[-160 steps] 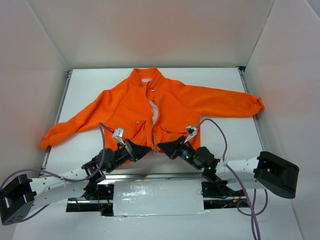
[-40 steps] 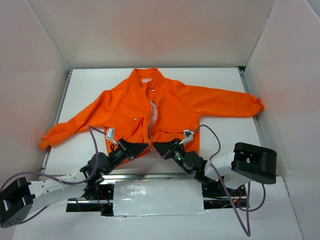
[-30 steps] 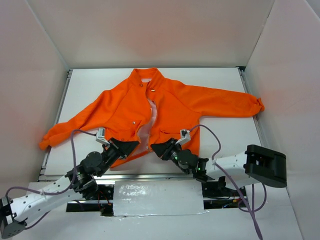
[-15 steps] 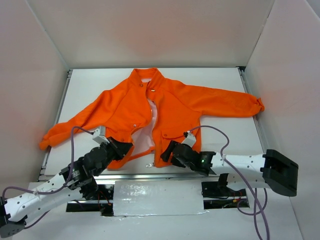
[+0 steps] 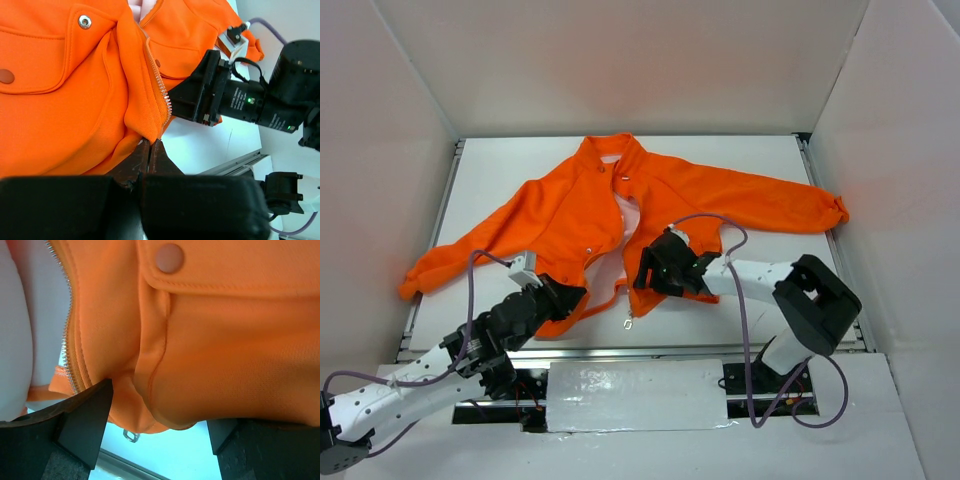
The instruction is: Zip up the jacket
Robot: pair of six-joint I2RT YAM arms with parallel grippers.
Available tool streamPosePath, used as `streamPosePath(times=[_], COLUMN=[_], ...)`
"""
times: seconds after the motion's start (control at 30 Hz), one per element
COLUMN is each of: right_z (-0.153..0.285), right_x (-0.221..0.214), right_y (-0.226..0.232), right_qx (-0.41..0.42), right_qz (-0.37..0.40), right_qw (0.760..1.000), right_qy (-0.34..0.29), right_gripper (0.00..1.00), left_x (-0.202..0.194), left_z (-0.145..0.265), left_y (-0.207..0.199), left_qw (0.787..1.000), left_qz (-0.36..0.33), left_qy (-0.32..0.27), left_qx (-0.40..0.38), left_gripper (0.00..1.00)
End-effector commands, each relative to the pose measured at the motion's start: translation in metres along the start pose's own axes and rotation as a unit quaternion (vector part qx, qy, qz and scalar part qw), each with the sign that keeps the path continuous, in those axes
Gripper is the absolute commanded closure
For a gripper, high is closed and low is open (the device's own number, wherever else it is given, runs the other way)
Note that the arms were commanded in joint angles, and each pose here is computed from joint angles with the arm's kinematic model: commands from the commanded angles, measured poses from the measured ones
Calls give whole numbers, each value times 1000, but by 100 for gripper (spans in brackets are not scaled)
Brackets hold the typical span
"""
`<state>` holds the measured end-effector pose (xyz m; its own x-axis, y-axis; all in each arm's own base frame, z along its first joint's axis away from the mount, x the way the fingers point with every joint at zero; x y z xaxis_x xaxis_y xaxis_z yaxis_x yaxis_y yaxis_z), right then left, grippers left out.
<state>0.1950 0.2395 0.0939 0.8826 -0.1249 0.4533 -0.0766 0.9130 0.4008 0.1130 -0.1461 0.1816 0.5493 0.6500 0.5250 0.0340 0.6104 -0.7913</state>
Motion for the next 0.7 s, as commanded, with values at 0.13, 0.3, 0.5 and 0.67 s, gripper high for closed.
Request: streamPosePath(times=[0.13,0.3,0.5,0.67], right_z=[40,80,82,73], right_x=[15,2,-17,-15], right_y=[10,20,22,31], right_qx=[38,134,204,175], right_qz=[50,81,246,363], right_qw=[998,988,946,913], right_qy=[-13,2,51,59], right_gripper=[18,11,14,18], left_x=[14,16,17,19], left_z=[7,10,10,10], left_y=[-11,-11,-16,-21], left_qw=[999,999,998,998], left_qz=[-34,-45,-52,-55], left_qy=[-16,-16,-15,-9], left_qx=[0,0,-10,-14], left_gripper=[100,100,100,100])
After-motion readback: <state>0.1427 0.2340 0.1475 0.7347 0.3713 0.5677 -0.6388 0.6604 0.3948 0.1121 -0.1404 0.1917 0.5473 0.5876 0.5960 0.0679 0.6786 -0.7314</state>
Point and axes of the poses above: each gripper's point midway between its finger pads, its own z axis back along the fingers, its own y axis along the line the jaws close on, x = y × z, the point moved 8 cm from there along z, back along the fingers, and after that the axes turned 8 degrees about z, right-handed, at the moved point
